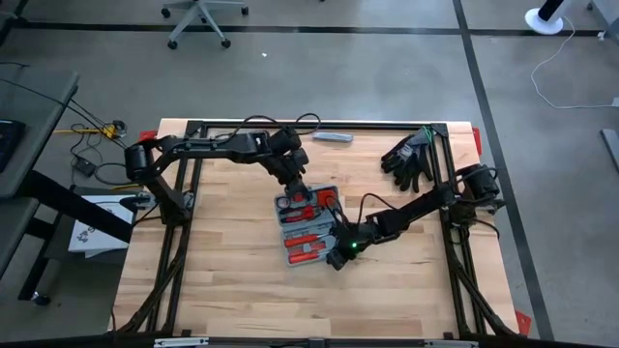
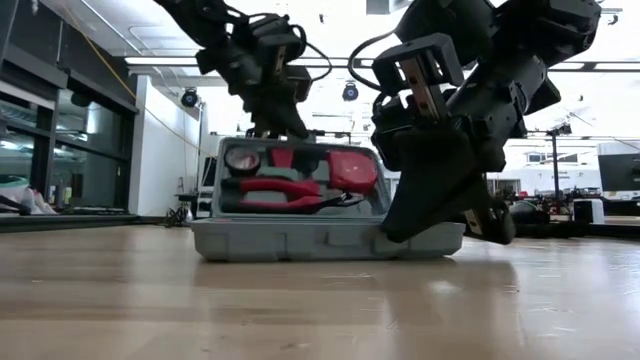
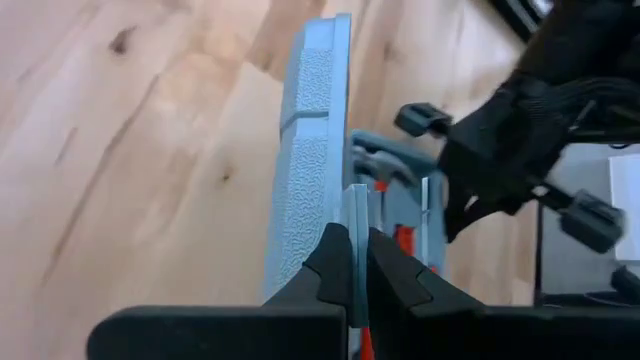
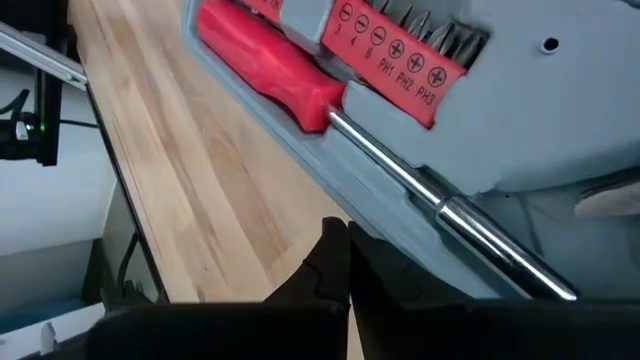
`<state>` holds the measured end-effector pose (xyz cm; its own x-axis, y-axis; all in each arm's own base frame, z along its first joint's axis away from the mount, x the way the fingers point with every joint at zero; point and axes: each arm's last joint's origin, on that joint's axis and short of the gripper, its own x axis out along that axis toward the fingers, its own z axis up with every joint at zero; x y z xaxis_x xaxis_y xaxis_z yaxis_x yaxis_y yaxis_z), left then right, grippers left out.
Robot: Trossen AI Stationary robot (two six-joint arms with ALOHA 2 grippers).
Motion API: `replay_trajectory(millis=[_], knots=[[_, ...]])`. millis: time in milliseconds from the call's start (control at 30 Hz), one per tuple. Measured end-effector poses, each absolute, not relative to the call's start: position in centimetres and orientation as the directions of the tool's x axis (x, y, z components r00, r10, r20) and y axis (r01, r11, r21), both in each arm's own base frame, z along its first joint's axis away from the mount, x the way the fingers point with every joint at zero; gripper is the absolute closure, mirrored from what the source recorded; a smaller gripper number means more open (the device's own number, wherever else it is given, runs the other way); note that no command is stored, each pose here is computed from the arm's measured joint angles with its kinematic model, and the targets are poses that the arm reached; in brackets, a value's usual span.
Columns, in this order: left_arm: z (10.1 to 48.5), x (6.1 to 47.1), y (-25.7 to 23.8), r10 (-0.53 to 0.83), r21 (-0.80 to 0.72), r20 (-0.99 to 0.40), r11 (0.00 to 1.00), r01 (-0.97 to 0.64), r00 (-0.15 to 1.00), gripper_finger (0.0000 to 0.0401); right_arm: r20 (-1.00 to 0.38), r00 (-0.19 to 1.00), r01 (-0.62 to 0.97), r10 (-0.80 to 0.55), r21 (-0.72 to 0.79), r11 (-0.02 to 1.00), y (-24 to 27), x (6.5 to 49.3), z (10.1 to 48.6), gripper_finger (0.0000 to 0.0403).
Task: Prefit tool cases
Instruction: Close the gray prefit tool case
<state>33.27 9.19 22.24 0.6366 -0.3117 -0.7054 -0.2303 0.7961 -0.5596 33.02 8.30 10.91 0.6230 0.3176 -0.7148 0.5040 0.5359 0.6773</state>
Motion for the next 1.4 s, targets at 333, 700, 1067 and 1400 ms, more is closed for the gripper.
replay_trajectory(millis=[333, 700, 1067, 1400], knots=[[22.8, 34.4, 6.3, -0.355, -0.601, -0.667, 0.776, -0.192, 0.655, 0.04, -0.727, 0.665, 0.57, 0.172, 0.643, 0.511, 7.2, 33.3, 10.8, 0.0403], [19.9, 35.4, 2.7, -0.188, -0.407, -0.804, 0.865, -0.292, 0.565, 0.0361, -0.725, 0.684, 0.613, 0.084, 0.632, 0.474, 5.6, 33.5, 10.8, 0.0403], [17.2, 34.7, 0.8, -0.233, -0.446, -0.815, 0.836, -0.318, 0.53, 0.0274, -0.722, 0.675, 0.592, 0.149, 0.652, 0.474, 8.4, 33.0, 10.9, 0.0403], [19.9, 34.1, -1.9, -0.22, -0.455, -0.768, 0.848, -0.27, 0.602, 0.0276, -0.606, 0.776, 0.459, 0.176, 0.733, 0.502, 10.6, 32.2, 14.9, 0.0403]])
